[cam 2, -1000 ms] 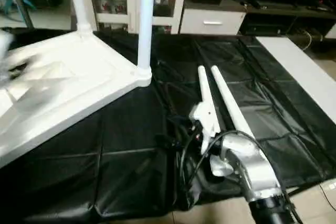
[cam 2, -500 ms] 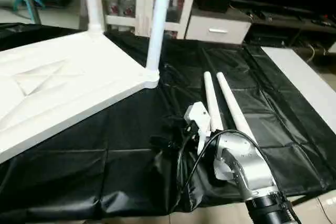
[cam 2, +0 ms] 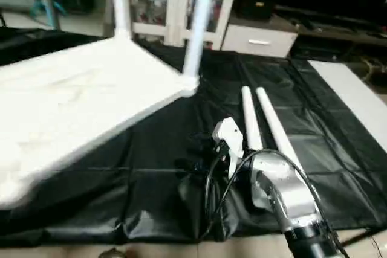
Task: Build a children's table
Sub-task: Rotate table base
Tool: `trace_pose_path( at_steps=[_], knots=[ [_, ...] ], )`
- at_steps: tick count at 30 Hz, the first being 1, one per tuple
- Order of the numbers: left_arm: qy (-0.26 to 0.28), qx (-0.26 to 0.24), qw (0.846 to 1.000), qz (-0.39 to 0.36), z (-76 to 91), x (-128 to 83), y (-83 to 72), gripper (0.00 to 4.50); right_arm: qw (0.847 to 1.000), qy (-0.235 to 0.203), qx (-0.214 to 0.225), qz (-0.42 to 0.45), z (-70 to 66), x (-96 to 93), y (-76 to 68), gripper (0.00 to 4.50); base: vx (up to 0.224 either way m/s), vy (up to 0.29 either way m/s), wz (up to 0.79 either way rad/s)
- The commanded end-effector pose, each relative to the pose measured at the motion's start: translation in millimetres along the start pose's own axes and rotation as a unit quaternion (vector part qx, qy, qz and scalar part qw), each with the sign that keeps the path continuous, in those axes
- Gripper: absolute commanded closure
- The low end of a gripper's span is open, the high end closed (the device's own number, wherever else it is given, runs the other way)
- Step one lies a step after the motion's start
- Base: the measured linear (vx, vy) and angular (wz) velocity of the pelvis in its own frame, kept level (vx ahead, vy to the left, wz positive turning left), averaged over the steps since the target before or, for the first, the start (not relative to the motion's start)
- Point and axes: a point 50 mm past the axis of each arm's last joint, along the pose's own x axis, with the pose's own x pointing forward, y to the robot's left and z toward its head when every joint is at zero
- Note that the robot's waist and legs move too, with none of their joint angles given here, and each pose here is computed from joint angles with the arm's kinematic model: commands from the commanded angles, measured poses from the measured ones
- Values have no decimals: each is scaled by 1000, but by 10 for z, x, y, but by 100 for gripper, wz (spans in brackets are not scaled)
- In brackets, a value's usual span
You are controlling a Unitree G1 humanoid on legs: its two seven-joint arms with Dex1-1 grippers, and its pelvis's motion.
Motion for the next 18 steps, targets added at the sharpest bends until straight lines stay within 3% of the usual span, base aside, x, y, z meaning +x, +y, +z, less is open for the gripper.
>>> trace_pose_path(
  at_steps=[1,4,5,6,7,9,14,15,18],
  knots=[
    [0,34,992,-122,87,-4,-331,175,1000,2,-9,-13,35,-65,-53,70,0,0,0],
    [-8,67,981,-180,152,-59,-513,175,1000,3,-10,-16,38,-73,-62,70,0,0,0],
    [-22,77,971,-224,215,-95,-662,175,1000,4,-10,-17,37,-77,-64,70,0,0,0],
    [-22,77,971,-224,215,-95,-662,175,1000,4,-10,-17,37,-77,-64,70,0,0,0],
    [-33,82,961,-261,286,-99,-833,175,1000,5,-5,-11,29,-78,-53,70,0,0,0],
    [-39,87,952,-291,340,-83,-989,175,1000,9,11,11,11,-74,-7,70,0,0,0],
    [-44,98,941,-320,394,-60,-1181,175,995,42,30,86,-43,-116,159,70,0,0,0],
    [-51,107,934,-336,448,-29,-1330,175,992,58,31,106,-82,-141,220,70,0,0,0],
    [-54,109,931,-344,483,-25,-1409,175,995,54,21,85,-86,-133,184,70,0,0,0]
  ],
)
